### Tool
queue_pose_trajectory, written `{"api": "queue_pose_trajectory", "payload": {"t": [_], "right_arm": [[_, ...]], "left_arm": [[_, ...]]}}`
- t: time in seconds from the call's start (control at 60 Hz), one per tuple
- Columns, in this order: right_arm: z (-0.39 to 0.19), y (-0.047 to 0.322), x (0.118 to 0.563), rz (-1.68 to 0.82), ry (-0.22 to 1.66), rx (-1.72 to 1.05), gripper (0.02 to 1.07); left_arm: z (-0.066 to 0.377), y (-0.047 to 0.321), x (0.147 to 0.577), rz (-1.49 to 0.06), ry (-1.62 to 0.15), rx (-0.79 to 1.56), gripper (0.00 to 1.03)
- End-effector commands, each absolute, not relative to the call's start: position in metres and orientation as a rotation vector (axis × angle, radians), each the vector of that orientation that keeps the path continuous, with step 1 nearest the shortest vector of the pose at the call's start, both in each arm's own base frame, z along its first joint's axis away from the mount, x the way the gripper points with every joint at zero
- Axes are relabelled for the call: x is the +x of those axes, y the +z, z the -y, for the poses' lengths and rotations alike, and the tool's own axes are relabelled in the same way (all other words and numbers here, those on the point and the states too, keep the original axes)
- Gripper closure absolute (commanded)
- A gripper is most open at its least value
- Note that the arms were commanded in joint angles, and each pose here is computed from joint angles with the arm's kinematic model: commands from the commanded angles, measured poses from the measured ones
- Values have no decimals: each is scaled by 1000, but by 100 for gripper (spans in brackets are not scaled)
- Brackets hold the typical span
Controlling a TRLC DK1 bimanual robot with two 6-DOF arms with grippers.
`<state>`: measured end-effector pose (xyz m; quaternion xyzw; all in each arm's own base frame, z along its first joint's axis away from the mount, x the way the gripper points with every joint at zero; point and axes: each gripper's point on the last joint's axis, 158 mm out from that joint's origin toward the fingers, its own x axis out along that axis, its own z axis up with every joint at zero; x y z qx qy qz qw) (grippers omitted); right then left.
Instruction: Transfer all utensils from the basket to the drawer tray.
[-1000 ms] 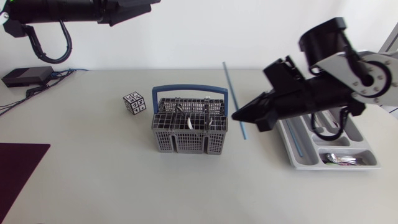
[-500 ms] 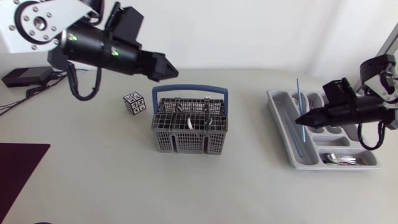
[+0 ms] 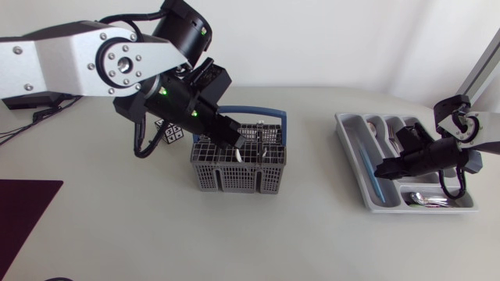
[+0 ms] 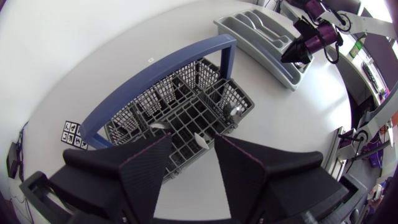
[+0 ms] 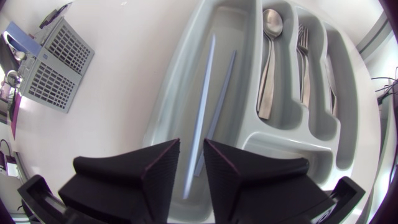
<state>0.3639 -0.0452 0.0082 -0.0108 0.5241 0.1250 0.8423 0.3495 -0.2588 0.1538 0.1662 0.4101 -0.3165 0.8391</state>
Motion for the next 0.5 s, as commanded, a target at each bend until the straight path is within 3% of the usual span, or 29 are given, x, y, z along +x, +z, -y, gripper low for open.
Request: {"api": "queue_pose_trajectory", "payload": {"t": [0.0, 0.217, 0.483], "right_arm": [[46, 1, 358, -1130, 250, -10, 44], [0, 51, 351, -1040, 332, -76, 43], [-117, 115, 334, -967, 540, -29, 43]], "left_arm": [[262, 147, 347, -889, -666, 364, 54], [254, 139, 344, -911, -657, 372, 56], [250, 137, 339, -916, -658, 376, 57]]}}
